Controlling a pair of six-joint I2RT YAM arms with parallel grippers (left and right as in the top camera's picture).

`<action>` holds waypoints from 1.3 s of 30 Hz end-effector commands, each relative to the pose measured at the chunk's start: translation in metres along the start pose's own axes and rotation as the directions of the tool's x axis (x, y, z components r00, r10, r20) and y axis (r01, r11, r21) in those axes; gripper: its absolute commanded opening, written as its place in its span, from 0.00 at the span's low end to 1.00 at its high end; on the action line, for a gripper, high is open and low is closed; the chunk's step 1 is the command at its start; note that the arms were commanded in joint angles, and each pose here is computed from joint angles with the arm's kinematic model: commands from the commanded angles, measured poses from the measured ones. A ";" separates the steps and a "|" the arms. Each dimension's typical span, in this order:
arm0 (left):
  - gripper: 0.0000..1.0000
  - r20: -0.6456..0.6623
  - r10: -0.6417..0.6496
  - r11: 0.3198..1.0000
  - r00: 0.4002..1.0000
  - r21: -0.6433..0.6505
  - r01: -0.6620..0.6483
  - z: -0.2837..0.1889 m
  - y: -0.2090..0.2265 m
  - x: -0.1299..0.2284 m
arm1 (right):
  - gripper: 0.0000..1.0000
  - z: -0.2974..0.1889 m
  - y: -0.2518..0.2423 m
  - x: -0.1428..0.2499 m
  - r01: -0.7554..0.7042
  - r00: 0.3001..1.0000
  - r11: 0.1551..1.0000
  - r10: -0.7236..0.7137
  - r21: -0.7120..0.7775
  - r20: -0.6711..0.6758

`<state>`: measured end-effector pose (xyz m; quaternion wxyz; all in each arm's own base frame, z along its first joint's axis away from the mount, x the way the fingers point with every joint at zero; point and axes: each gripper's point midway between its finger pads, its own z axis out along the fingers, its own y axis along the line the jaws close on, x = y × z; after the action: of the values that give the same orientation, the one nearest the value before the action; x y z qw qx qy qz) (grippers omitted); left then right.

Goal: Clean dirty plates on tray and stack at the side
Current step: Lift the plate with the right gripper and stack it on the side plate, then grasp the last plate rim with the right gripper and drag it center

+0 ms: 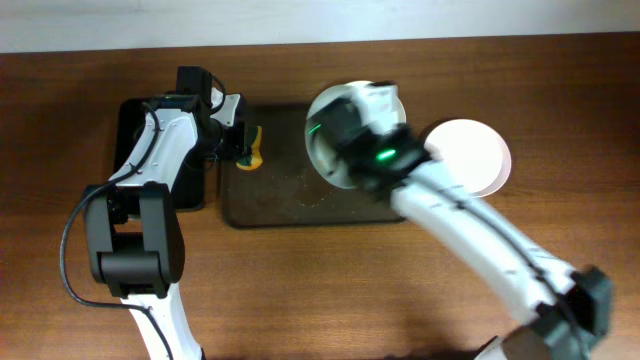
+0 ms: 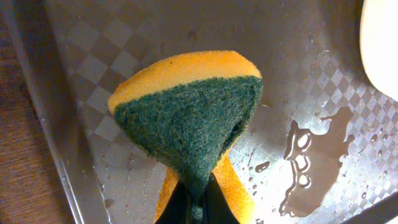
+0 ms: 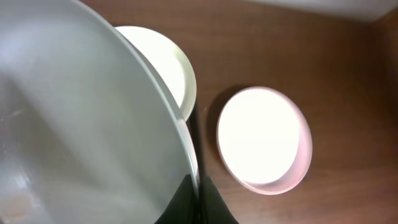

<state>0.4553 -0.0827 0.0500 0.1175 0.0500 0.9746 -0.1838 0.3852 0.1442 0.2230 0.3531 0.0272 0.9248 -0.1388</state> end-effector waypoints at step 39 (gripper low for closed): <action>0.01 0.031 0.022 0.998 0.999 -0.055 -0.021 0.000 0.004 -0.009 | 0.46 0.160 -0.015 0.035 -0.388 0.823 0.880 0.195 -0.275 -0.534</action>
<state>0.4616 -0.0842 0.0497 0.1312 0.0568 0.9750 -0.1704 0.4630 0.0563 0.1157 0.1456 0.1386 0.9705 0.1334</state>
